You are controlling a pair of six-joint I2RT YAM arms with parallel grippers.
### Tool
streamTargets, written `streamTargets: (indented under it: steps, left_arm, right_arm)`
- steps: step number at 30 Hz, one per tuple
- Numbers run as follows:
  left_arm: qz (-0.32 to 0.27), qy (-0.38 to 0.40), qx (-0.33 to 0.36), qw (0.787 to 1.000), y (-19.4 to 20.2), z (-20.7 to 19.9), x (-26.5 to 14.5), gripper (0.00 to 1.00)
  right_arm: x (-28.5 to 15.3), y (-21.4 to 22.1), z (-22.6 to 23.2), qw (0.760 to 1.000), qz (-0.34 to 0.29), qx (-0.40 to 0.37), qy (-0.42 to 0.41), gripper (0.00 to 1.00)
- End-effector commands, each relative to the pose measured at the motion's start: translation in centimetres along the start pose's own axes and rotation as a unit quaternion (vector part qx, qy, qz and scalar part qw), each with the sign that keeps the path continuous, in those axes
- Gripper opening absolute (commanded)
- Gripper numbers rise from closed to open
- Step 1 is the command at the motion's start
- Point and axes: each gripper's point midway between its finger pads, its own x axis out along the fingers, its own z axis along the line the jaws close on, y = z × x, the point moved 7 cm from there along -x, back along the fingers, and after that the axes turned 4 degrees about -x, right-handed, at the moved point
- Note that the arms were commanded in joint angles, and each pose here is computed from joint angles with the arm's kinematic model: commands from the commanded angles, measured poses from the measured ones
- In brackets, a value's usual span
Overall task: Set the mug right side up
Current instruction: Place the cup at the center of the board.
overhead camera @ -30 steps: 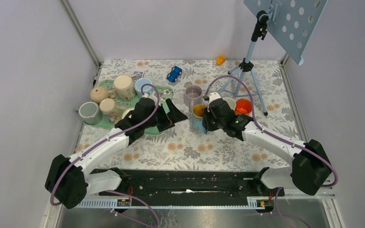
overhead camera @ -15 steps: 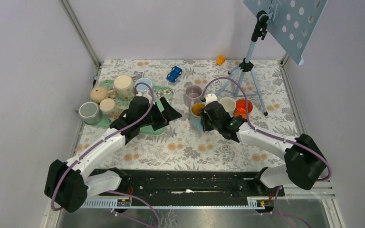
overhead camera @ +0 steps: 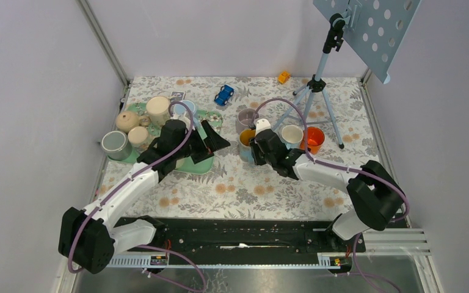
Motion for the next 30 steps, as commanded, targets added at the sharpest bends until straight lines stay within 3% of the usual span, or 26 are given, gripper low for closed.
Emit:
streamTargets:
  steps: [1, 11, 24, 30]
  left_arm:
    - [-0.015, 0.028, 0.022, 0.999, -1.2, -1.8, -0.9, 0.99]
    - [-0.021, 0.022, 0.017, 0.999, -2.2, -2.2, -0.7, 0.99]
    - [-0.019, 0.012, 0.013, 1.0, -3.8, -2.7, 0.8, 0.99]
    - [-0.019, 0.001, 0.014, 1.0, -4.4, -2.5, 1.3, 0.99]
  right_arm:
    - [1.0, -4.2, 1.0, 0.997, -0.077, 0.004, -0.005, 0.0]
    - [2.8, -4.4, 1.3, 0.998, -0.06, -0.016, 0.0, 0.02]
    - [1.7, -4.7, 0.3, 0.998, -0.047, -0.041, 0.025, 0.52]
    - [0.3, -5.1, 0.3, 0.998, -0.047, -0.028, 0.017, 0.67]
